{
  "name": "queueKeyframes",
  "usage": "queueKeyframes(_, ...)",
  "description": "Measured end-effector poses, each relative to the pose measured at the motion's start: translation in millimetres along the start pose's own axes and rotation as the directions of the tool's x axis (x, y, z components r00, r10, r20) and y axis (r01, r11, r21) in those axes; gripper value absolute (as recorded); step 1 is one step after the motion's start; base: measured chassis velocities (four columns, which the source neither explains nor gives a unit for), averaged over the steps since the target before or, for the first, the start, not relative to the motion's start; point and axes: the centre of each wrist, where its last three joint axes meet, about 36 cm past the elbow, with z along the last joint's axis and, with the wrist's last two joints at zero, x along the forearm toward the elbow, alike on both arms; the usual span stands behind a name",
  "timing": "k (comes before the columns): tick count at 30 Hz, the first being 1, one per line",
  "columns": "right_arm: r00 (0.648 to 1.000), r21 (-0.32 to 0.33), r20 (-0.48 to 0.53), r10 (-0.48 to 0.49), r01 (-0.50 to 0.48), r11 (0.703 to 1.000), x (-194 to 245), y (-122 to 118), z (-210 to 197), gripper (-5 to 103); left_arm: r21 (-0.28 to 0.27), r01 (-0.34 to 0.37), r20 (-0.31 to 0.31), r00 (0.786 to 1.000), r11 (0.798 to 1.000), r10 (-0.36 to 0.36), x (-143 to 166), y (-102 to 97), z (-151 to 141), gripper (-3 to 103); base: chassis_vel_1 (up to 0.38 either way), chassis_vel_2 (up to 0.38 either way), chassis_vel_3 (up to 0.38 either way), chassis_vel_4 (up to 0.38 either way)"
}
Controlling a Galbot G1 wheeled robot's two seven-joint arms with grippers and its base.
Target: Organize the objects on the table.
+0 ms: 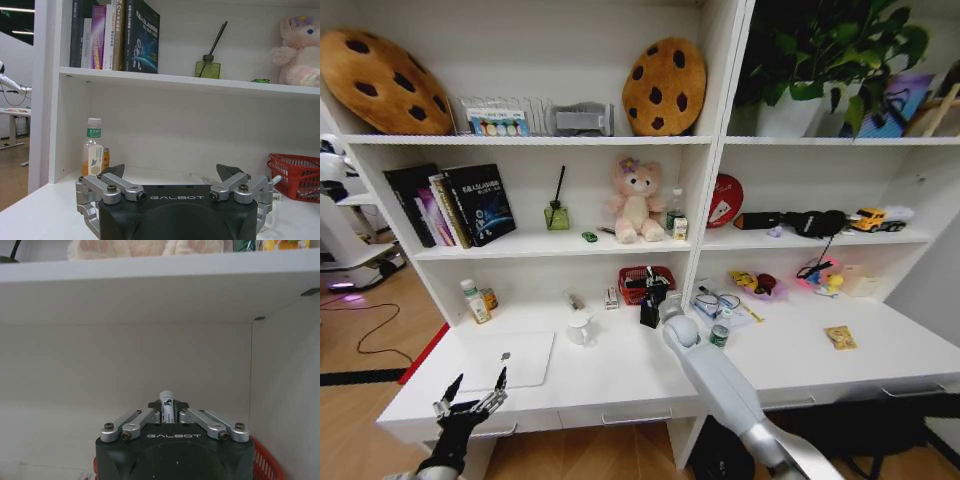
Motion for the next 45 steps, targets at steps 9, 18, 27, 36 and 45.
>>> queueKeyframes(9, 0.999, 0.036, -0.040, 0.009, -0.008, 0.999, -9, 1, 31, 12, 0.000, 0.000, 0.000, 1.000, 1.000, 0.000, 0, 0.0, 0, 100, 0.000, 0.000, 0.000, 0.000)
queueKeyframes(18, 0.999, 0.080, -0.040, 0.010, -0.007, 0.997, 3, 1, 32, 19, 0.000, 0.000, 0.000, 1.000, 1.000, 0.000, 0, 0.0, 0, 100, 0.000, 0.000, 0.000, 0.000)
queueKeyframes(27, 0.999, 0.060, 0.034, 0.026, -0.028, 0.998, 25, 0, -1, 51, 0.000, 0.000, 0.000, 1.000, 1.000, 0.000, 0, 0.0, 0, 100, 0.000, 0.000, 0.000, 0.000)
queueKeyframes(36, 0.946, -0.107, -0.205, 0.251, -0.277, 0.955, 151, 14, -65, 84, 0.000, 0.000, 0.000, 1.000, 1.000, 0.000, 0, 0.0, 0, 100, 0.000, 0.000, 0.000, 0.000)
queueKeyframes(45, 0.805, -0.084, -0.409, 0.431, -0.503, 0.860, 221, -17, -53, 100, 0.000, 0.000, 0.000, 1.000, 1.000, 0.000, 0, 0.0, 0, 100, 0.000, 0.000, 0.000, 0.000)
